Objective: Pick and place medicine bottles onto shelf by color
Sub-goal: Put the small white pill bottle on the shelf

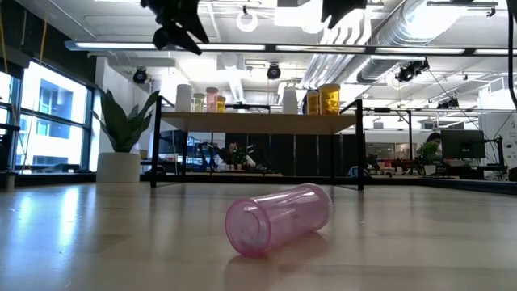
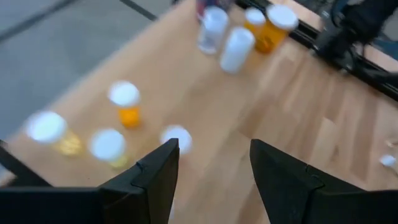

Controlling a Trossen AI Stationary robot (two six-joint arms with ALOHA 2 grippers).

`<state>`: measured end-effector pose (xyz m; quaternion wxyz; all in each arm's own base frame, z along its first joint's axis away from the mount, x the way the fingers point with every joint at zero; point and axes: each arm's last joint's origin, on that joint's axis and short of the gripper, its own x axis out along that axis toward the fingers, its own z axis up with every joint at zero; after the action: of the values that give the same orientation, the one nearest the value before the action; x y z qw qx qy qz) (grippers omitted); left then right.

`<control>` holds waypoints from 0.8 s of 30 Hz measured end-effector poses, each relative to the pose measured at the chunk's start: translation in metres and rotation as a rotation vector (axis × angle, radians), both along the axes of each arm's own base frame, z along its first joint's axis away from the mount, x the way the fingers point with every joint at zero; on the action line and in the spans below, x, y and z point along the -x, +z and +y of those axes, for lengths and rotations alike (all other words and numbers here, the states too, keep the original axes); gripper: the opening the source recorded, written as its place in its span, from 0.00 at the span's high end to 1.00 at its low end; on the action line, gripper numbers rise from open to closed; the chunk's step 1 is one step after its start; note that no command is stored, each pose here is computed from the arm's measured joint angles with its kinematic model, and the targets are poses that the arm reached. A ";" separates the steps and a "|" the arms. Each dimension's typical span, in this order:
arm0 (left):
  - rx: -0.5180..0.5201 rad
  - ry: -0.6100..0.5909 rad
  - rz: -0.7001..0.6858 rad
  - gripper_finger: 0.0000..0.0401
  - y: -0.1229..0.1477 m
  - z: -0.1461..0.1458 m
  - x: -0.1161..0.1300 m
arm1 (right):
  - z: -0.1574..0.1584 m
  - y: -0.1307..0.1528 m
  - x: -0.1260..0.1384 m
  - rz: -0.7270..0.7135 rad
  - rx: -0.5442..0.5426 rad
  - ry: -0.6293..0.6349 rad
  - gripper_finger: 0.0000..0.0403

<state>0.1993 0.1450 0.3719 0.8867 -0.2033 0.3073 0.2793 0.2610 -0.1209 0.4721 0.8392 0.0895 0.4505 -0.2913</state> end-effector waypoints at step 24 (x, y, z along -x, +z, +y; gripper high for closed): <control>0.053 -0.190 -0.189 0.53 -0.049 -0.076 0.003 | 0.042 0.002 -0.017 -0.139 -0.122 -0.088 0.52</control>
<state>0.1967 0.0685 0.3232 0.9285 -0.2219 0.2477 0.1654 0.2778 -0.0786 0.4743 0.8478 0.1798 0.4038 -0.2929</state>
